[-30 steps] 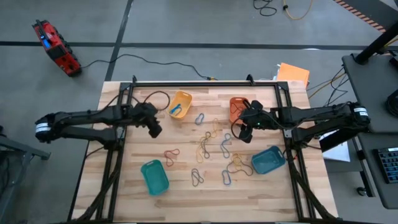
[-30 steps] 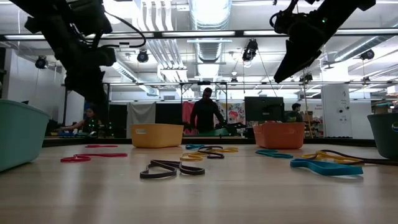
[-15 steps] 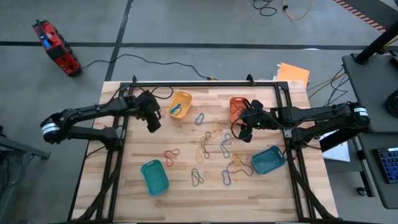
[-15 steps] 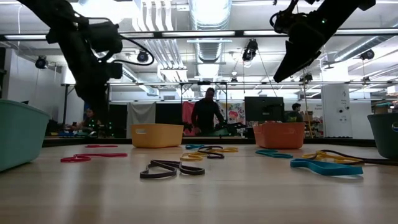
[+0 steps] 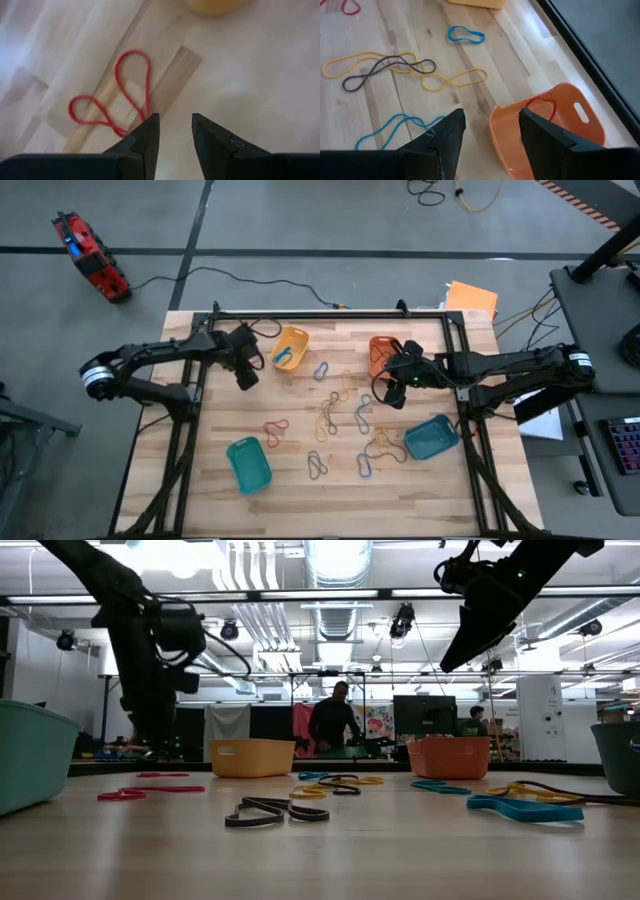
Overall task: Sort rubber bands into baskets
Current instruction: Put the red rubber band into the orange bin
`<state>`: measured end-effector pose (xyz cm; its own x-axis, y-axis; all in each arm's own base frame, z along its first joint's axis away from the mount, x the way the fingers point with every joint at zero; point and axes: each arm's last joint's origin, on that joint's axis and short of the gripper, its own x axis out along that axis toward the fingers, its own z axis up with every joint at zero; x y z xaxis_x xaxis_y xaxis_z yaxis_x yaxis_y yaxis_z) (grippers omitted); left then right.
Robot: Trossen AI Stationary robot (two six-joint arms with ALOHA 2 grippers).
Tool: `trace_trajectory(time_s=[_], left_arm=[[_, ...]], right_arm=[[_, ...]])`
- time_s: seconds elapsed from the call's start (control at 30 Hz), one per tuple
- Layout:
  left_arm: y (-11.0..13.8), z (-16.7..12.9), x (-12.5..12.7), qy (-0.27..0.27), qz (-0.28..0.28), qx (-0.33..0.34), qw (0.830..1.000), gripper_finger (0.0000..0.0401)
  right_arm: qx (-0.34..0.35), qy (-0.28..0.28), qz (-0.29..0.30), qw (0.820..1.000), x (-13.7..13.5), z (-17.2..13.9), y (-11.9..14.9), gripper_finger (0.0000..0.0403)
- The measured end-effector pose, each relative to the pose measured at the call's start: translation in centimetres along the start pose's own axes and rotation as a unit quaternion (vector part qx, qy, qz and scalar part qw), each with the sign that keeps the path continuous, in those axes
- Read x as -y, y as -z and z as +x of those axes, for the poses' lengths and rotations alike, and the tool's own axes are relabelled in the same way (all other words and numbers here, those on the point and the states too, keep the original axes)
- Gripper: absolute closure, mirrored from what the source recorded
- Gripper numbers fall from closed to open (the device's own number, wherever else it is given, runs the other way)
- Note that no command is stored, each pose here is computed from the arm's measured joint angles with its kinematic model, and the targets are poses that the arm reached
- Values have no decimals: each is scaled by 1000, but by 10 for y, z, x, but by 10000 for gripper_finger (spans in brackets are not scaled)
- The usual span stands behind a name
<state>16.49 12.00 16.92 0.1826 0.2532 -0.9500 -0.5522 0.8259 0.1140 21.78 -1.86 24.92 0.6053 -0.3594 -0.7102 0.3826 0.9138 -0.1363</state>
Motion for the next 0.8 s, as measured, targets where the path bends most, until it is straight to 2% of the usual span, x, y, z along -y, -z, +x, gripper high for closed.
trace_trajectory(time_s=[0.17, 0.33, 0.57, 0.8], left_arm=[[0, 17, -3, -40, -19, -44, 998, 298], [-1, 27, -4, -66, -7, -59, 996, 277], [-7, 32, -6, -71, 7, -59, 996, 245], [-7, 42, -11, -67, 6, -78, 995, 246]], right_arm=[[0, 0, 0, 1000, 0, 0, 0, 220], [0, 0, -2, 1000, 0, 0, 0, 220], [0, 0, -3, 1000, 0, 0, 0, 220], [0, 0, -3, 1000, 0, 0, 0, 220]])
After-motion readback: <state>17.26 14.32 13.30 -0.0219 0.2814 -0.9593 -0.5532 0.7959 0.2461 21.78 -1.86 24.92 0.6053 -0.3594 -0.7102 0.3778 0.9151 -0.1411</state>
